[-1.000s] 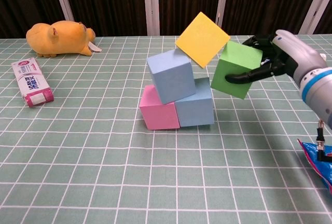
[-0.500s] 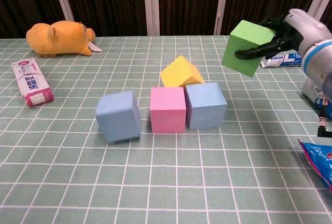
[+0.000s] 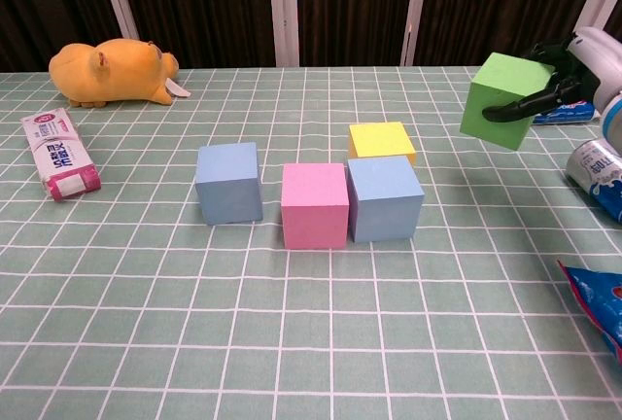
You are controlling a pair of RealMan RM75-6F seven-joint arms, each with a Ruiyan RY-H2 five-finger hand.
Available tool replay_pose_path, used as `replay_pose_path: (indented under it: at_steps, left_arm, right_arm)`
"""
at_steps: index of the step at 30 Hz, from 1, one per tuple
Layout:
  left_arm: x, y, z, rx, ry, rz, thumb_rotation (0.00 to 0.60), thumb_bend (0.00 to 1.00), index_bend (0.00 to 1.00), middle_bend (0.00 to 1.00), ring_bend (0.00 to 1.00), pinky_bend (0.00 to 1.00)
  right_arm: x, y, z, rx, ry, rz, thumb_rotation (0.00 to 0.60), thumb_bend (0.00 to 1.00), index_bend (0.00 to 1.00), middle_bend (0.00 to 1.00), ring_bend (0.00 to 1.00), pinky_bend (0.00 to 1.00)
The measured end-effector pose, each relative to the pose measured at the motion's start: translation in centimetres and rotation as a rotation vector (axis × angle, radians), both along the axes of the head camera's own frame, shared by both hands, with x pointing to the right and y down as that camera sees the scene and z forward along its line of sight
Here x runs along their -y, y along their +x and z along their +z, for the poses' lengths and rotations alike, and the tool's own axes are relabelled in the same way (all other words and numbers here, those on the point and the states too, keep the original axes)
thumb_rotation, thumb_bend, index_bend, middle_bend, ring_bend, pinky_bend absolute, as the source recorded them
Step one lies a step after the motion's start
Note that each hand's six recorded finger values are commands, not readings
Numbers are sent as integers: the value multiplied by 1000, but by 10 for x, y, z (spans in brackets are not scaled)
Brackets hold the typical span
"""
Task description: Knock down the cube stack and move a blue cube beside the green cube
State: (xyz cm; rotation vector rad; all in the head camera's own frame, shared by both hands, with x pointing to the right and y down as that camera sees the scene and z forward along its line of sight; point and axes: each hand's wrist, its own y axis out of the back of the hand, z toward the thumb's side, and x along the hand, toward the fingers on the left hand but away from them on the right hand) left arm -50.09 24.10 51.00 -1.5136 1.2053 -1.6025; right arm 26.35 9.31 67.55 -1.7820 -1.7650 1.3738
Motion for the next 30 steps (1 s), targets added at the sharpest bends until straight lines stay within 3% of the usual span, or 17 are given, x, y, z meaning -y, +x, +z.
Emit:
replay_pose_path:
  at_steps: [3,5,9,12,16,24,30]
  left_arm:
    - [0,0,0,-1,0,0,600,133,230,0,0,0]
    - [0,-1,-1,-2,2,-1,600,133,230,0,0,0]
    - [1,-2,-1,-2,6,-8,600,133,231,0,0,0]
    - [2,-3,0,-3,1,-9,600,133,231,0,0,0]
    - [3,-3,2,-1,-4,-7,600,133,230,0,0,0]
    - [3,-2,3,1,-9,-8,600,132,230,0,0,0]
    - [2,1,4,1,-14,2,600,133,231,0,0,0]
  right_arm:
    - [3,0,5,-29,-2,-9,600,327,648,555,646,391]
    - [5,-1,10,-49,-8,-15,600,326,594,445,495,318]
    - [5,-5,20,-57,-38,-38,600,316,294,112,176,149]
    - [2,-9,30,-50,-96,-78,600,228,100,11,83,81]
    - [-5,-11,36,-22,-179,-124,600,169,12,0,58,52]
    - [-15,0,16,80,-183,-131,600,155,0,0,56,40]
    - [-44,28,-10,113,-201,-167,600,155,12,66,196,40]
